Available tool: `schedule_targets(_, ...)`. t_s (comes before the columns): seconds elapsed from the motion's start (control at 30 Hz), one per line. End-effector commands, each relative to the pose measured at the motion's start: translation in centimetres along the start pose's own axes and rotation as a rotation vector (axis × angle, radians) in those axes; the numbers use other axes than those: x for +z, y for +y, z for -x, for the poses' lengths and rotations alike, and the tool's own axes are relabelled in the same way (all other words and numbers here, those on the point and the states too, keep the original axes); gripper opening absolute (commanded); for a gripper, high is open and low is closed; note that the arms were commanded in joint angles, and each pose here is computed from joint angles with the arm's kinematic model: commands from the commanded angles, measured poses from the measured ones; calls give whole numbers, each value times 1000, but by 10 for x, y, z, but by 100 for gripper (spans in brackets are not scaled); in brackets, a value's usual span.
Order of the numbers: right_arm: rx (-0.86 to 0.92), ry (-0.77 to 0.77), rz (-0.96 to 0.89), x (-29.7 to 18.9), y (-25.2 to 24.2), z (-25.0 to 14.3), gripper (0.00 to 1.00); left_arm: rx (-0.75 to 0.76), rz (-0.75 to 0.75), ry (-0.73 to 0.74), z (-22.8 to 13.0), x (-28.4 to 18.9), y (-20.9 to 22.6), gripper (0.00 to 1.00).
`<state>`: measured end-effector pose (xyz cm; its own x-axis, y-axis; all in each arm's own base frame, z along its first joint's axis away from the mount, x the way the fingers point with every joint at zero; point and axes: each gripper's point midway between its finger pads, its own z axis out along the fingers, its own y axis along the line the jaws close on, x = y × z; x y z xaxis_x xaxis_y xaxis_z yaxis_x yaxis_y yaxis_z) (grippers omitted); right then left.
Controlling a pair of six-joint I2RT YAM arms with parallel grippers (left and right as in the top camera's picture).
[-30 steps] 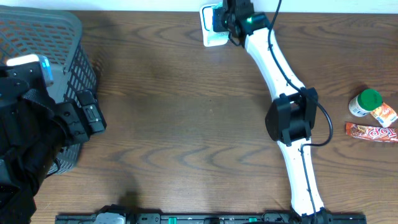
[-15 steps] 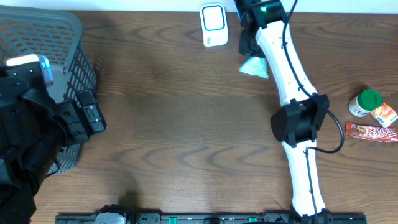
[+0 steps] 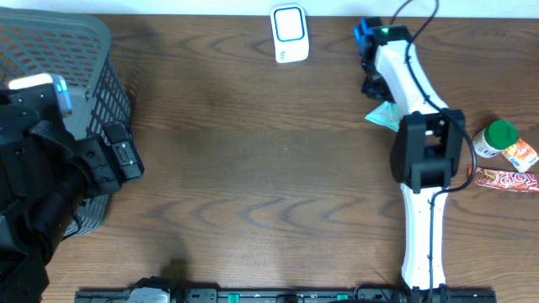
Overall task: Scan the item barcode
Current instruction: 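Hold the wipes pack's face against the scanner window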
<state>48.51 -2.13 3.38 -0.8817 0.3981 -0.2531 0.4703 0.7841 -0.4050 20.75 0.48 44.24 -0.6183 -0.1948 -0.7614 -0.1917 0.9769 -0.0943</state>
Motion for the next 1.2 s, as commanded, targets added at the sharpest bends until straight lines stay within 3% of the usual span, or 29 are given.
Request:
schedule_targets(0.0, 59, -2, -18, 11, -18, 6, 16, 11, 27, 67, -18, -2, 7, 98)
schedule_targets(0.23, 121, 3, -22, 38, -33, 13, 23, 10, 27, 67, -18, -2, 7, 98)
schedule_targets(0.73, 240, 113, -91, 73, -107, 16, 14, 10, 27, 67, -18, -2, 7, 98)
schedule_targets(0.93, 271, 138, -109, 82, -127, 16, 25, 10, 27, 67, -18, -2, 7, 98)
schedule_targets(0.97, 275, 141, -111, 82, -128, 16, 30, 10, 27, 67, -18, -2, 7, 98)
schedule_targets(1.0, 276, 141, -111, 83, -129, 16, 47, 11, 27, 67, -18, -2, 7, 98)
schedule_targets(1.03, 278, 141, -111, 83, -130, 16, 71, 10, 27, 67, -18, -2, 7, 98)
schedule_targets(1.07, 278, 139, -112, 83, -130, 17, 84, 10, 27, 67, -18, -2, 7, 98)
schedule_targets(1.1, 279, 134, -116, 82, -131, 18, 94, 10, 27, 67, -18, -2, 7, 98)
schedule_targets(1.17, 281, 130, -115, 79, -132, 19, 99, 10, 27, 67, -18, -2, 7, 98)
